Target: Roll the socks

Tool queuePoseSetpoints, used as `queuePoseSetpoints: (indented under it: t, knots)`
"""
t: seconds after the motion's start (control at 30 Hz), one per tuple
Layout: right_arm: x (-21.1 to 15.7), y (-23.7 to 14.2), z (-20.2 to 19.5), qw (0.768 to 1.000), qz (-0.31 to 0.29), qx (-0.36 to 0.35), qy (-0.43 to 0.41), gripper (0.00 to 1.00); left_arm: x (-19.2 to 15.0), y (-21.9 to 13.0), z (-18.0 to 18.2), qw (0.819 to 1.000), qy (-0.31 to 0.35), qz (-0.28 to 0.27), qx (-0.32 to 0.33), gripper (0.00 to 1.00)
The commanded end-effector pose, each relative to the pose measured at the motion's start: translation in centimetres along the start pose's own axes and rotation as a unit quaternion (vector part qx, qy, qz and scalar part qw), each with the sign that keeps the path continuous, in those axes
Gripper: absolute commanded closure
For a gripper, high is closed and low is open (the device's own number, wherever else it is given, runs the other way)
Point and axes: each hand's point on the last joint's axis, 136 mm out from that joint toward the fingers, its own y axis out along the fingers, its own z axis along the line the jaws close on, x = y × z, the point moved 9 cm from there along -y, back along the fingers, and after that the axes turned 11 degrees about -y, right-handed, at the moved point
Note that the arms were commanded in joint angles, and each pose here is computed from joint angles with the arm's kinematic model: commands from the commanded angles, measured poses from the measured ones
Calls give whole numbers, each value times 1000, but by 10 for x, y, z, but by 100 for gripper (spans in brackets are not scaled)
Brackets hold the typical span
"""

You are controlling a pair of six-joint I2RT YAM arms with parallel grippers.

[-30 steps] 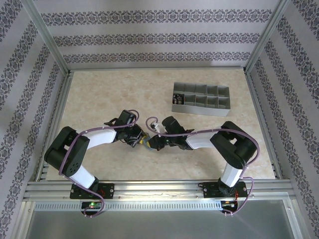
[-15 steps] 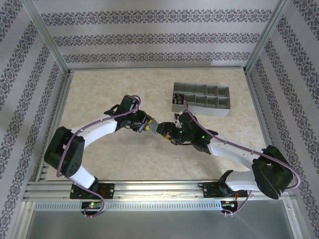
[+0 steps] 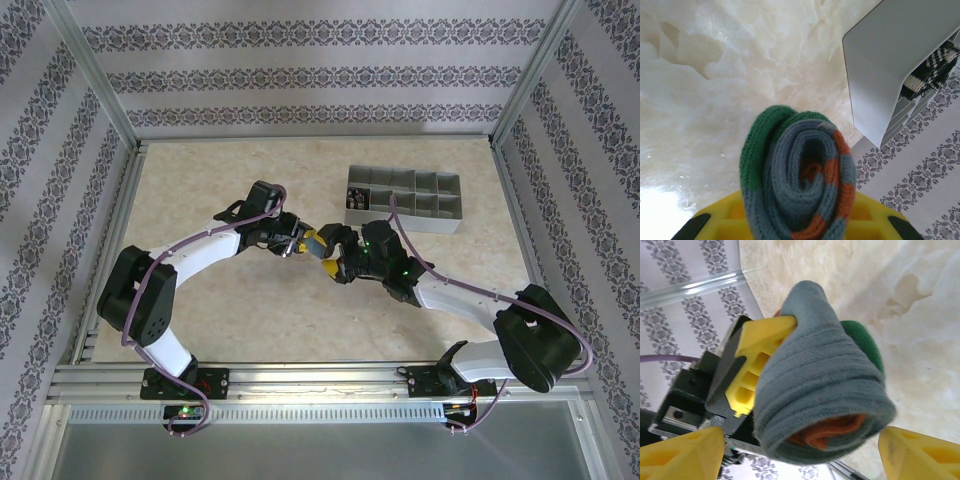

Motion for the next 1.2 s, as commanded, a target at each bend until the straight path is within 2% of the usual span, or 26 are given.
queuePoseSetpoints:
  t: [0.0, 0.17, 0.5, 0.63, 0.9, 0.93, 1.0, 1.07, 1.17]
  knots:
    - [11, 6, -3, 999, -26, 23, 42, 21, -5, -7, -9, 999, -17, 16, -24, 100]
    - [14, 18, -4, 998, -15, 30, 55, 22, -6, -8, -11, 999, -20, 22, -30, 100]
    - [22, 23, -12, 997, -19, 26, 69, 34, -7, -8, -12, 999, -22, 27, -33, 100]
    - [27, 25, -9, 997, -23, 34, 66, 46, -7, -7, -13, 999, -23, 30, -34, 100]
    - [34, 22, 9, 999, -26, 31, 14, 90, -9, -7, -12, 998, -19, 40, -33, 100]
    - [34, 20, 13, 999, -29, 31, 4, 93, -9, -7, -12, 998, -17, 42, -34, 93]
    - [35, 15, 17, 999, -38, 14, -18, 97, -10, -8, -13, 998, -14, 41, -36, 69]
    - [33, 6, 22, 998, -46, -13, -45, 100, -12, -12, -16, 998, -6, 38, -40, 52]
    - [34, -10, 31, 993, -64, -47, -90, 100, -14, -19, -23, 998, 7, 25, -53, 35]
